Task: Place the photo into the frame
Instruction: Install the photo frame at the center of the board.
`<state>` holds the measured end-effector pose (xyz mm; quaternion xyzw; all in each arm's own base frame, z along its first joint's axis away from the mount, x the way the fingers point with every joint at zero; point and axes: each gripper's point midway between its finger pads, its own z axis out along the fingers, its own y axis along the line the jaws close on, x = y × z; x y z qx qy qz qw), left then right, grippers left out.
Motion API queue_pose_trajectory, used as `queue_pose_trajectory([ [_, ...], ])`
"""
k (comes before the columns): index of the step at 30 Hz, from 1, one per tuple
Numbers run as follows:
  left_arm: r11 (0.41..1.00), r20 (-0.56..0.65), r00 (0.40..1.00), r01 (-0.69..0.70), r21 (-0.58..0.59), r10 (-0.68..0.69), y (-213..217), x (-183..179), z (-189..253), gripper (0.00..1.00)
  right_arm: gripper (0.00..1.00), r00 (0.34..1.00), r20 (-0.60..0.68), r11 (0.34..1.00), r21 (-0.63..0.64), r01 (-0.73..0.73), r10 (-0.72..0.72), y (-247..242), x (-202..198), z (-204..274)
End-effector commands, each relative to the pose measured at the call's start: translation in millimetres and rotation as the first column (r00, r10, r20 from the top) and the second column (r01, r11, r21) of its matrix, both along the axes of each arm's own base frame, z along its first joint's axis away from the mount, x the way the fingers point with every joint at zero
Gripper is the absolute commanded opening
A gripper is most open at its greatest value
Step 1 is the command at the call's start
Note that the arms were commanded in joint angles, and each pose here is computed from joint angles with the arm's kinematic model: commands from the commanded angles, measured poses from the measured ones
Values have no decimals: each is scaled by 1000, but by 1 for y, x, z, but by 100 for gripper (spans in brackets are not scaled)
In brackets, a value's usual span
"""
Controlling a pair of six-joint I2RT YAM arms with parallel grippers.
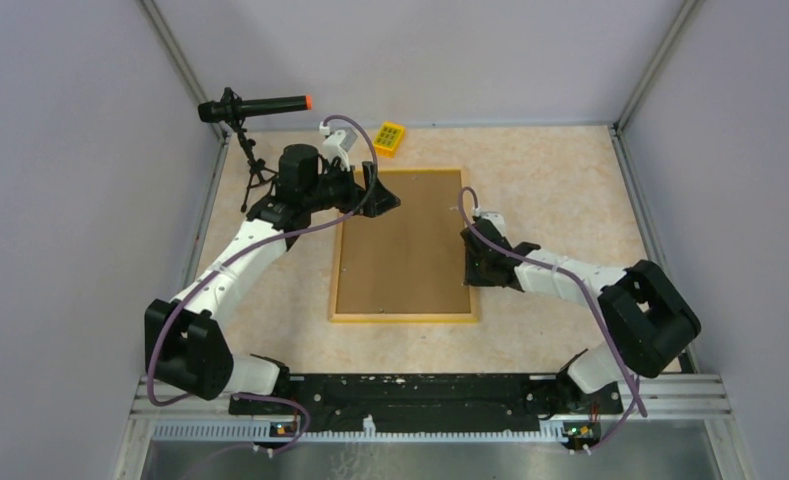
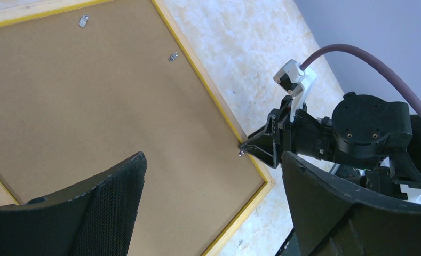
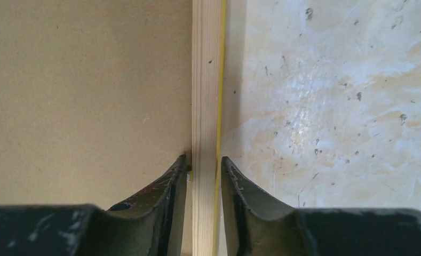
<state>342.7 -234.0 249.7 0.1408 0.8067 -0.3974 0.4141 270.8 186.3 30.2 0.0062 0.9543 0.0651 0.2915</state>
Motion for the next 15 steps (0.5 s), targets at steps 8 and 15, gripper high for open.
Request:
queue_pose_trajectory([
  [8,1000,54,999,5,-21,-4,-1,3,12,99,63,990,135,999,-13,29,-27,7,35,37],
  [15,1000,52,999,7,-22,-6,-1,3,12,99,62,985,138,989,-93,113,-99,-2,83,35],
])
